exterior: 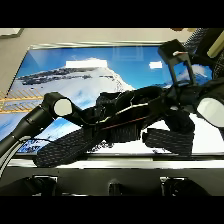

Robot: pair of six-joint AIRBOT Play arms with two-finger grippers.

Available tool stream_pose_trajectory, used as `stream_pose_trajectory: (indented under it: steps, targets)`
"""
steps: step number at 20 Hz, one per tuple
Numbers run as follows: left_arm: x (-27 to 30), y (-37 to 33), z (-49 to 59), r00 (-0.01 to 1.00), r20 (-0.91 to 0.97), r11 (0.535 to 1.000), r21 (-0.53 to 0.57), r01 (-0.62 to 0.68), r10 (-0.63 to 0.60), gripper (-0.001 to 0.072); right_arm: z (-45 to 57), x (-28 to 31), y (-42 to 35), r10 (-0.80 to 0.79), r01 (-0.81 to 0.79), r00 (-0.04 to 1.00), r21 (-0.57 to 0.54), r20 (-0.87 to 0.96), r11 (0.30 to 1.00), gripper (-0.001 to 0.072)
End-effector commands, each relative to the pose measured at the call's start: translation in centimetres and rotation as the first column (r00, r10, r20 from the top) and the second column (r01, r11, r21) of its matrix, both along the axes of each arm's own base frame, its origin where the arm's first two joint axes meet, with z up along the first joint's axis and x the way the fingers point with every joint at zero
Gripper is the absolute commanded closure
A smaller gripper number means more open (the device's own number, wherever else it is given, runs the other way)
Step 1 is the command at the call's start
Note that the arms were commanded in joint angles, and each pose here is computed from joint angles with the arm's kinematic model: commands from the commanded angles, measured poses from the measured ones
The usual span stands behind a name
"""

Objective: Fold the clothes and pants, and hang the long-sleeved shirts on hangers.

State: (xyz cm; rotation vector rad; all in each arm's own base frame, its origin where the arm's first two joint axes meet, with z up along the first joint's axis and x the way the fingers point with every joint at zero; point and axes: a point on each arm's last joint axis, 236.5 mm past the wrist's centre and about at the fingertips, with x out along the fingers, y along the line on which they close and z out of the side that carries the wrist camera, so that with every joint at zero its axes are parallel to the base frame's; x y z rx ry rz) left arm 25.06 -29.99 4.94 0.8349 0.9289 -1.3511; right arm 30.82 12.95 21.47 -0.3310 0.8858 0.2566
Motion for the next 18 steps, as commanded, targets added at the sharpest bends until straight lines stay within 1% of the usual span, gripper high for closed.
stream_pose_trajectory:
  steps: [1,3,8,9,11,12,13,16,18]
  targets:
    - [0.6,-2.9,0.9,0.999,0.033,0.995,-0.102,0.015,-0.012,0.0701,-0.8,-0.5,1.7,0.037,-0.035,0.998,0.048,-0.043,0.998,0.0697]
    - [0.4,-3.8,0.7,0.998,0.041,0.992,-0.118,0.046,-0.041,0.0701,-1.1,-0.5,2.1,0.045,-0.042,0.997,0.058,-0.057,0.997,0.0697]
    - [0.7,-5.0,1.0,0.998,0.062,0.987,-0.157,0.040,-0.031,0.0701,-1.2,-0.6,2.1,0.041,-0.038,0.997,0.057,-0.065,0.998,0.0695]
    - [0.7,-5.0,1.0,0.998,0.063,0.987,-0.157,0.040,-0.031,0.0701,-1.2,-0.6,1.8,0.033,-0.029,0.997,0.050,-0.066,0.998,0.0645]
    - [0.7,-5.0,1.0,0.998,0.063,0.987,-0.158,0.040,-0.030,0.0701,-1.0,-0.7,0.3,-0.037,0.039,0.998,0.028,-0.060,0.999,0.0368]
    - [0.7,-5.1,1.0,0.998,0.064,0.987,-0.159,0.039,-0.029,0.0701,-0.6,-0.8,-0.8,-0.089,0.090,0.995,0.021,-0.048,0.996,0.0245]
    - [0.8,-5.1,1.0,0.997,0.065,0.986,-0.160,0.039,-0.028,0.0701,0.0,-0.9,-1.8,-0.128,0.129,0.991,0.018,-0.027,0.992,0.0211]
    - [0.8,-5.1,1.1,0.997,0.067,0.986,-0.162,0.037,-0.027,0.0701,2.2,-1.9,-4.4,-0.229,0.227,0.973,0.054,0.035,0.972,0.0207]
    - [1.3,-5.4,1.2,0.998,0.070,0.984,-0.176,0.010,0.003,0.0702,3.5,-2.9,-6.2,-0.302,0.296,0.951,0.093,0.068,0.951,0.0193]
